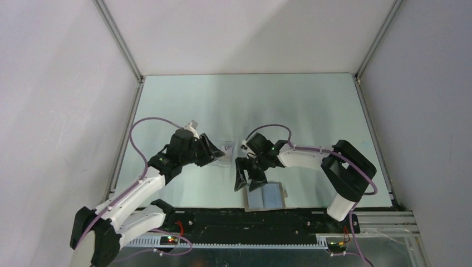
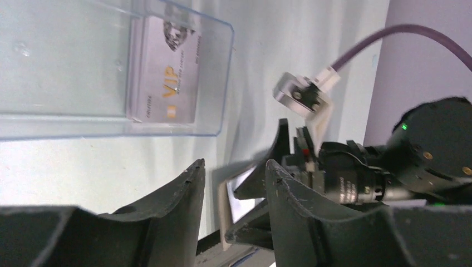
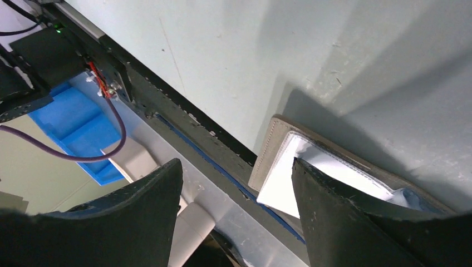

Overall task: Put the credit cards into the card holder
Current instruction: Turn over the card slot in the card holder, then pick up the credit card from the storage box.

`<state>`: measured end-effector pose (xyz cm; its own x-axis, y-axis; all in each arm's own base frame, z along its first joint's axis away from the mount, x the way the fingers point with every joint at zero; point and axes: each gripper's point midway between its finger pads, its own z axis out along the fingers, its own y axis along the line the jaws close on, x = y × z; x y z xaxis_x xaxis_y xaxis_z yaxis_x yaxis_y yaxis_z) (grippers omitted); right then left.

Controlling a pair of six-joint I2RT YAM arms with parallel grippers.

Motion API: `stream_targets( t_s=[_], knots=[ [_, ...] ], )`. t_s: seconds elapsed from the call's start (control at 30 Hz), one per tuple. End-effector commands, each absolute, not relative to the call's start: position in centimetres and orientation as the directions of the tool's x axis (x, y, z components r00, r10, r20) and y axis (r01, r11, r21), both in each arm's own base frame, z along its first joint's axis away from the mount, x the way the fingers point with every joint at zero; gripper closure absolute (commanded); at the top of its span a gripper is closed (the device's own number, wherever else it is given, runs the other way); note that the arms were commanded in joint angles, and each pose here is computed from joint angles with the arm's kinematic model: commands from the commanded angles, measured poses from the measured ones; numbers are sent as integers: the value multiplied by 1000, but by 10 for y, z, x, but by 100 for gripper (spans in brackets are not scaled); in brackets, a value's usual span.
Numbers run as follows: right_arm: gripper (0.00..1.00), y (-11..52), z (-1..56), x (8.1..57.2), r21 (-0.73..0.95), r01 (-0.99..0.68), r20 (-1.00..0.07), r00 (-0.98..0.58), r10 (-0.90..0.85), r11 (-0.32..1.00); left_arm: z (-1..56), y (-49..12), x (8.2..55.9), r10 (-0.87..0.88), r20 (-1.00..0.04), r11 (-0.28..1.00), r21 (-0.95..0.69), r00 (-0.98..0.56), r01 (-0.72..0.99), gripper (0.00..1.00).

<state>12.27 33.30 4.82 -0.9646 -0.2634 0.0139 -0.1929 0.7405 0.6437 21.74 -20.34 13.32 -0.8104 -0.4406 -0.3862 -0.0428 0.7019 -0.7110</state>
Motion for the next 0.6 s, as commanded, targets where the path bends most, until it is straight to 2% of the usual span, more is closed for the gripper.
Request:
stream_targets(
  t_s=[0.0, 0.33, 0.57],
  knots=[
    [25, 342, 79, 137, 673, -242, -71, -962, -265, 699, 149, -201, 235, -396, -421, 697, -717, -816, 31, 51],
    [25, 336, 111, 156, 699, -235, -128, -970, -205, 676, 131, -190, 264, -322, -411, 769, -640, -853, 18, 52],
    [25, 334, 119, 179, 724, -229, -153, -973, -172, 651, 112, -190, 276, -262, -372, 812, -583, -890, 4, 59]
  ],
)
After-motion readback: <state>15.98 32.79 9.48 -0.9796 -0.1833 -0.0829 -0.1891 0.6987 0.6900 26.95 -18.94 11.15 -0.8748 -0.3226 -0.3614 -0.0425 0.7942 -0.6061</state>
